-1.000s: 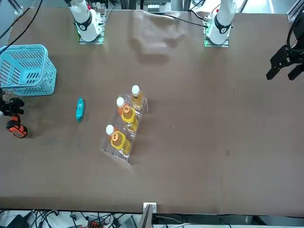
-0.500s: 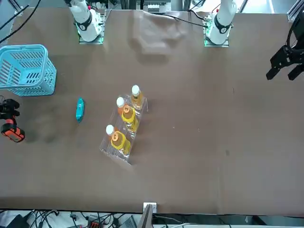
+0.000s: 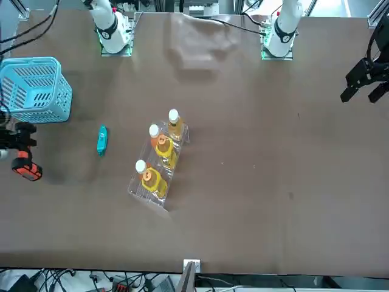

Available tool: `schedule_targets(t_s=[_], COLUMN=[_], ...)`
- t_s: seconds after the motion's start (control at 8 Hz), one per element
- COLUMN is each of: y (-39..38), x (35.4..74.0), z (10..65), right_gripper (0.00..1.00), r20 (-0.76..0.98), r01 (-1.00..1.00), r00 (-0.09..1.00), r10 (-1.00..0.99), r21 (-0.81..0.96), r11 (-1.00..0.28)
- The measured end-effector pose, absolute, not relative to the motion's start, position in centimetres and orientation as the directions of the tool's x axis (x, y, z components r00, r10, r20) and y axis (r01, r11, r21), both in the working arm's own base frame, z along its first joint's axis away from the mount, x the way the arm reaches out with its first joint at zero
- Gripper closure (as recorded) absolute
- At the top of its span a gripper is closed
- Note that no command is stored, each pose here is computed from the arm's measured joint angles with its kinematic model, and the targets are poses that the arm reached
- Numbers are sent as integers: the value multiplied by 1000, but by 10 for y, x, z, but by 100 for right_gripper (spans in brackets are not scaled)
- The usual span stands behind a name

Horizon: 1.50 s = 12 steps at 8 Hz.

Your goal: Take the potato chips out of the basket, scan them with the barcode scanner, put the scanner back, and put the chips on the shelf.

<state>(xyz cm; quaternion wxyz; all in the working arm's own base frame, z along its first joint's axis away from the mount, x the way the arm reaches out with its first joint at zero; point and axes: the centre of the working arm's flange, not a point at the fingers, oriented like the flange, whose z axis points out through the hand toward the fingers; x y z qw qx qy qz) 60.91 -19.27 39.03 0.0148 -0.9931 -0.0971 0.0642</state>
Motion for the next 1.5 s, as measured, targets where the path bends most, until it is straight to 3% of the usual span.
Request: schedule_targets(t_s=[1.0,1.5], y=[17,97], x=[521,497], z=[352,331], right_gripper=[59,59], r20=[-273,-248], r01=[-152,-175], r00=[946,942], r10=[-175,-226], r21=[105,211], r11=[-983,-962])
